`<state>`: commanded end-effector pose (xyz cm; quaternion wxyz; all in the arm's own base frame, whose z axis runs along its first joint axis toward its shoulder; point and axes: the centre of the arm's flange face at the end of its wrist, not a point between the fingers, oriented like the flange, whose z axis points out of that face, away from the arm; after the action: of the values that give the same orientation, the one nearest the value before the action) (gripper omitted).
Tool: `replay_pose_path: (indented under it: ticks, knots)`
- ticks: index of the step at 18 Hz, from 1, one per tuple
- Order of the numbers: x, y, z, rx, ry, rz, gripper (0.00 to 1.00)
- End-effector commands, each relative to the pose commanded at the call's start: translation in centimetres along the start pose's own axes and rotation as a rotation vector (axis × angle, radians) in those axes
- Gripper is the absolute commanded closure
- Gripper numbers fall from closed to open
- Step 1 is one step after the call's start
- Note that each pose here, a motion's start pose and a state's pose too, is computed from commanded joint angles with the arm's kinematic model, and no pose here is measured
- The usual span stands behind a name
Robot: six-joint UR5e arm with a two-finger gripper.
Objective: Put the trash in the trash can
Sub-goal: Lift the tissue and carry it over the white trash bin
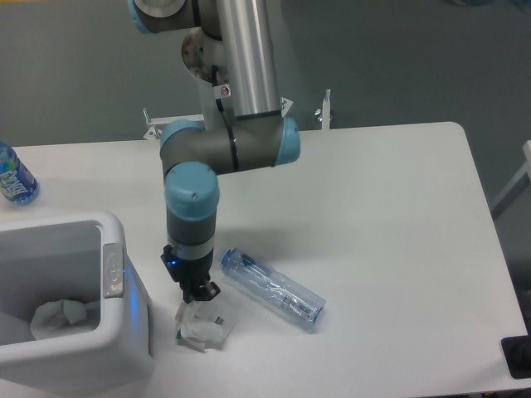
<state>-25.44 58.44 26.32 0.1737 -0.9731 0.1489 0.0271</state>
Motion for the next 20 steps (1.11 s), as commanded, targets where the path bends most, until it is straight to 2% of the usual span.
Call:
replay_pose_path:
  ticks: [10, 15, 20]
  knots:
    - [-3.2, 0.9, -8.6, 0.215, -0.021, -0.094, 1.00]
    - [-6.3, -0.6, -18.5, 0.439, -0.046, -0.275, 1.00]
    - [-7.5, -3.5, -26.2, 0.560, -0.073, -0.472, 1.00]
